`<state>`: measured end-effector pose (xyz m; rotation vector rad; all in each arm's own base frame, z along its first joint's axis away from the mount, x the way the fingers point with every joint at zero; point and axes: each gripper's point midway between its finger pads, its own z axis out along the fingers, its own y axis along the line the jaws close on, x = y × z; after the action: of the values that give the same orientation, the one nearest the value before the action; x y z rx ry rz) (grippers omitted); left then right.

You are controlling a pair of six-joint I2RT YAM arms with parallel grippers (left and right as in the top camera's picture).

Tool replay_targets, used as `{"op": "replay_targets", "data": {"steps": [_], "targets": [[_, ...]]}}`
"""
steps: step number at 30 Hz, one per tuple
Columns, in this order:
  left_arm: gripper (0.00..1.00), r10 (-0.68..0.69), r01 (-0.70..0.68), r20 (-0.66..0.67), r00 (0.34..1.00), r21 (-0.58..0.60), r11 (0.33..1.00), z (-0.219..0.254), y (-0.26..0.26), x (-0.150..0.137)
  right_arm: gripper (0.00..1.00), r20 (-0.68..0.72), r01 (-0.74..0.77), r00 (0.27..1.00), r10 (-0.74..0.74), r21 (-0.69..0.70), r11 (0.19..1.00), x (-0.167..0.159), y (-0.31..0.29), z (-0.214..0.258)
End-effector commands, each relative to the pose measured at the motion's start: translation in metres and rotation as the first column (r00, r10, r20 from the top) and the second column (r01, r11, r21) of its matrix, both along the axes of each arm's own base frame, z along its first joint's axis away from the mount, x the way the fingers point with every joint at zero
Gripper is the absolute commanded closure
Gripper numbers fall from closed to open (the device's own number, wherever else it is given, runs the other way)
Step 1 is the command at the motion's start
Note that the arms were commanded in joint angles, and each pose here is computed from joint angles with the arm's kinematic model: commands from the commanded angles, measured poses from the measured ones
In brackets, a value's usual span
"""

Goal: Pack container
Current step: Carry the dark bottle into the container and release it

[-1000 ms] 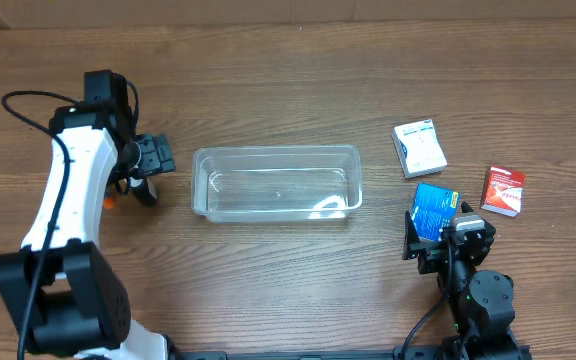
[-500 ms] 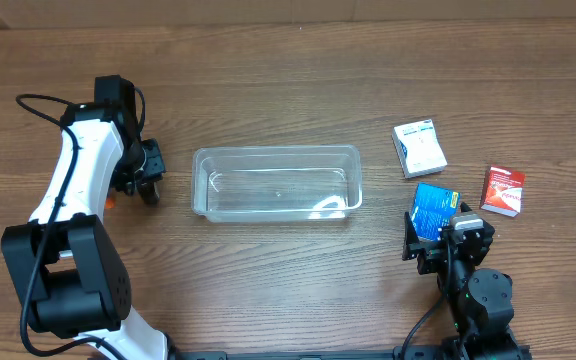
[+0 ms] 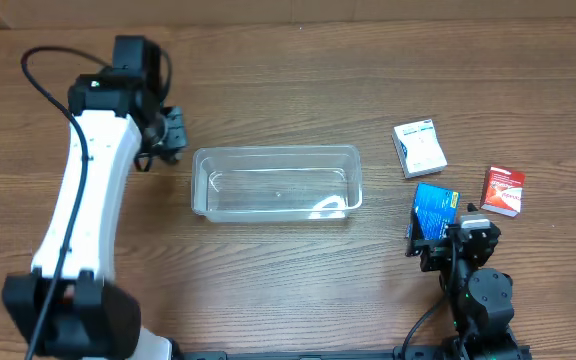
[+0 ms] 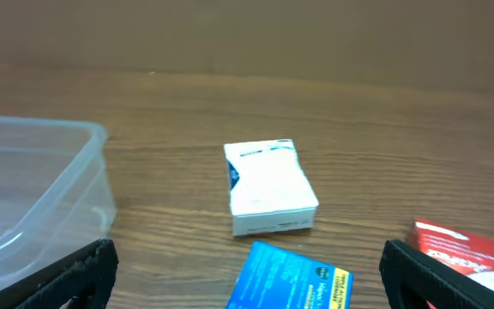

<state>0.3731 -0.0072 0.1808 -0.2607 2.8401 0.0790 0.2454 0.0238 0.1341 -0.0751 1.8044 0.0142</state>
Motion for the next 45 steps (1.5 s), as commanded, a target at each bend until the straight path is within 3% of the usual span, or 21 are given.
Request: {"op": "replay_targets", "data": {"steps": [1, 9, 13, 18, 32, 33, 34, 36, 40, 43, 45], "targets": [[0.96, -0.085, 0.089, 0.144, 0.986, -0.025, 0.996, 0.054, -0.035, -0.005, 0.00, 0.008, 0.047, 0.999, -0.048, 0.019, 0.999, 0.001, -0.007, 0.002], [0.96, -0.143, 0.154, 0.087, 0.986, -0.147, 0.977, 0.050, -0.073, -0.025, 0.00, 0.008, 0.047, 0.999, -0.047, 0.019, 0.999, 0.001, -0.007, 0.002], [0.96, -0.119, 0.128, 0.069, 0.991, -0.148, 0.981, 0.043, -0.078, -0.027, 0.00, 0.008, 0.047, 0.999, -0.047, 0.019, 0.999, 0.001, -0.007, 0.002], [0.96, -0.018, 0.010, -0.052, 0.998, -0.154, 0.988, 0.002, -0.075, -0.038, 0.00, 0.008, 0.047, 0.999, -0.047, 0.019, 0.999, 0.001, -0.007, 0.002], [0.96, -0.029, 0.008, -0.238, 0.971, -0.090, 0.996, -0.109, -0.076, -0.016, 0.00, 0.008, 0.047, 0.999, -0.047, 0.019, 0.999, 0.001, -0.007, 0.002], [0.94, -0.031, 0.014, -0.237, 0.971, -0.073, 0.997, -0.110, -0.074, -0.016, 0.01, 0.008, 0.047, 0.999, -0.047, 0.019, 0.999, 0.001, -0.007, 0.002], [0.76, -0.039, 0.023, -0.238, 0.971, -0.073, 0.997, -0.110, -0.074, -0.016, 0.00, 0.008, 0.047, 0.999, -0.047, 0.019, 0.999, 0.001, -0.007, 0.002], [0.51, -0.040, 0.023, -0.238, 0.970, -0.073, 0.997, -0.110, -0.074, -0.016, 0.00, 0.008, 0.047, 0.999, -0.047, 0.019, 0.999, 0.001, -0.007, 0.002], [0.47, -0.056, 0.040, -0.221, 0.974, -0.077, 0.996, -0.097, -0.075, -0.012, 0.00, 0.008, 0.047, 0.999, -0.047, 0.019, 0.999, 0.001, -0.007, 0.002], [0.43, -0.113, 0.104, -0.115, 0.987, -0.077, 0.992, -0.038, -0.081, -0.004, 0.00, 0.008, 0.047, 0.999, -0.047, 0.019, 0.999, 0.001, -0.007, 0.002], [0.19, -0.134, 0.134, 0.001, 0.991, -0.075, 0.988, 0.015, -0.082, -0.004, 0.00, 0.008, 0.047, 0.999, -0.047, 0.019, 0.999, 0.001, -0.007, 0.002]]}}
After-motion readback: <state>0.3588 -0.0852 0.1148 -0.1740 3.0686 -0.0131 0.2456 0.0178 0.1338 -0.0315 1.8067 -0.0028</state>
